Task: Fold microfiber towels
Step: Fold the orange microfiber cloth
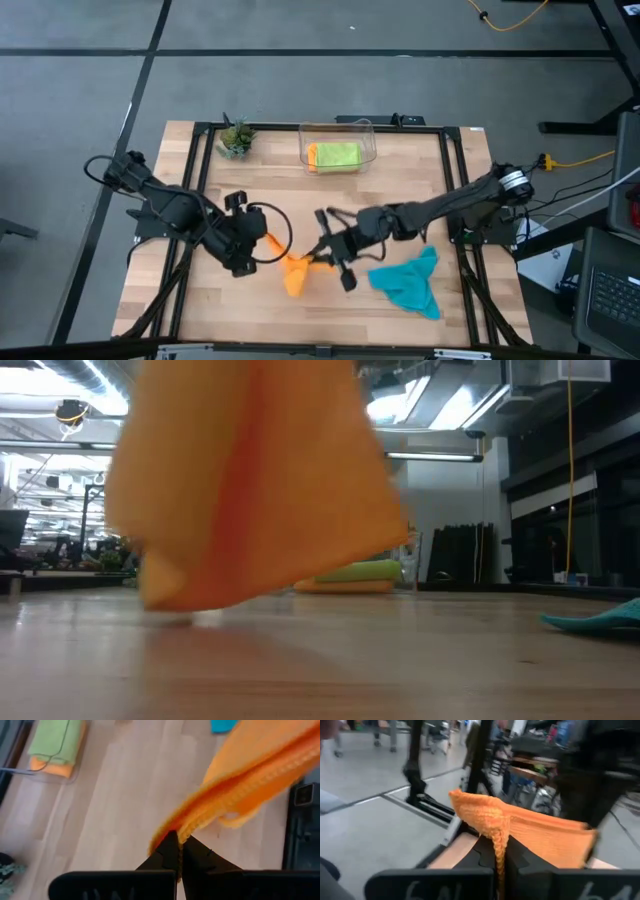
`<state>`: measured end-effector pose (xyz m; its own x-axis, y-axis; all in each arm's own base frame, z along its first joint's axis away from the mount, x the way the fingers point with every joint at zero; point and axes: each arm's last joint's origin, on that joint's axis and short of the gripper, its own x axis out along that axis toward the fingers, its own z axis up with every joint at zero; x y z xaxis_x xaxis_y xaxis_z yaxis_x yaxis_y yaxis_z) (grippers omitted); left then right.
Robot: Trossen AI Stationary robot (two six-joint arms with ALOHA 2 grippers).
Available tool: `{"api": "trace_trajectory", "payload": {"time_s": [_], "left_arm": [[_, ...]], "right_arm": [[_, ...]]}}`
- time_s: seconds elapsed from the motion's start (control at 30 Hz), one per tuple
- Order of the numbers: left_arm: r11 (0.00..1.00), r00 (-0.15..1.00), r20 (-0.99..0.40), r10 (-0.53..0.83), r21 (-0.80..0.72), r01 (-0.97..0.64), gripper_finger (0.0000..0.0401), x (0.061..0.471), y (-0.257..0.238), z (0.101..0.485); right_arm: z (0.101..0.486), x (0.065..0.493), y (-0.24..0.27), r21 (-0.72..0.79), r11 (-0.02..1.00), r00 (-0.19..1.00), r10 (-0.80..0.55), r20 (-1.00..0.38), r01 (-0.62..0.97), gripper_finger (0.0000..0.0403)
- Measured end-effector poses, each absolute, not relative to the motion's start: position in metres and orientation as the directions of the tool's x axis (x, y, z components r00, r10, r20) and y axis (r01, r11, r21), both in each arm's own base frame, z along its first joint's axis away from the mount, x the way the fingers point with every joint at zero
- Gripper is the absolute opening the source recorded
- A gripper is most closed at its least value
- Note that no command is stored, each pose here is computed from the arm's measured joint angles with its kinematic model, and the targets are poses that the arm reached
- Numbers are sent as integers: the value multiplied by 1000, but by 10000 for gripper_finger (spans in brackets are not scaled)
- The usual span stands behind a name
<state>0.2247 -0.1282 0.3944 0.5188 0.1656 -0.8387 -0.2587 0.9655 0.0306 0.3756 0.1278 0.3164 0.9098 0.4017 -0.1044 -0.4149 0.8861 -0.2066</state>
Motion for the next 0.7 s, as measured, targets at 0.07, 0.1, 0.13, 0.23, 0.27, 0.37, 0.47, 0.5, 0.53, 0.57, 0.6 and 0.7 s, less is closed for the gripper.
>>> {"api": "trace_trajectory", "payload": {"time_s": [0.07, 0.1, 0.13, 0.23, 0.27, 0.37, 0.47, 0.5, 0.53, 0.57, 0.6, 0.7], "left_arm": [[970, 517, -842, 153, 27, -243, 0, 223, -131, 394], [971, 516, -844, 147, 24, -237, 0, 222, -133, 394], [972, 510, -848, 144, 26, -232, 0, 221, -134, 394], [969, 497, -856, 141, 16, -247, 0, 220, -133, 393], [968, 495, -857, 144, 19, -249, 0, 220, -132, 393], [966, 497, -852, 164, 36, -256, 0, 223, -128, 393], [962, 499, -843, 200, 73, -263, 0, 229, -117, 394], [959, 497, -842, 209, 77, -273, 0, 231, -113, 394], [955, 494, -842, 218, 80, -285, 0, 235, -110, 393], [952, 487, -842, 230, 90, -293, 0, 239, -106, 392], [949, 474, -847, 242, 105, -296, 0, 244, -102, 389], [941, 415, -866, 277, 157, -300, 0, 263, -91, 376]], "right_arm": [[307, 382, 136, -205, 882, 906, 415, -83, -423, 2], [303, 385, 139, -206, 883, 907, 416, -68, -421, 2], [300, 388, 141, -209, 888, 912, 408, -50, -409, 2], [297, 393, 143, -214, 901, 922, 387, 3, -377, 2], [298, 393, 143, -214, 902, 923, 386, 16, -374, 2], [300, 393, 143, -215, 906, 926, 378, 27, -364, 2], [298, 393, 141, -216, 925, 947, 320, -2, -313, 2], [295, 394, 138, -217, 933, 957, 289, -33, -289, 2], [291, 395, 135, -217, 938, 963, 259, -75, -269, 2], [285, 395, 131, -218, 941, 964, 235, -121, -257, 2], [278, 397, 127, -213, 946, 962, 210, -172, -245, 2], [259, 399, 116, -206, 952, 944, 163, -286, -227, 2]]}}
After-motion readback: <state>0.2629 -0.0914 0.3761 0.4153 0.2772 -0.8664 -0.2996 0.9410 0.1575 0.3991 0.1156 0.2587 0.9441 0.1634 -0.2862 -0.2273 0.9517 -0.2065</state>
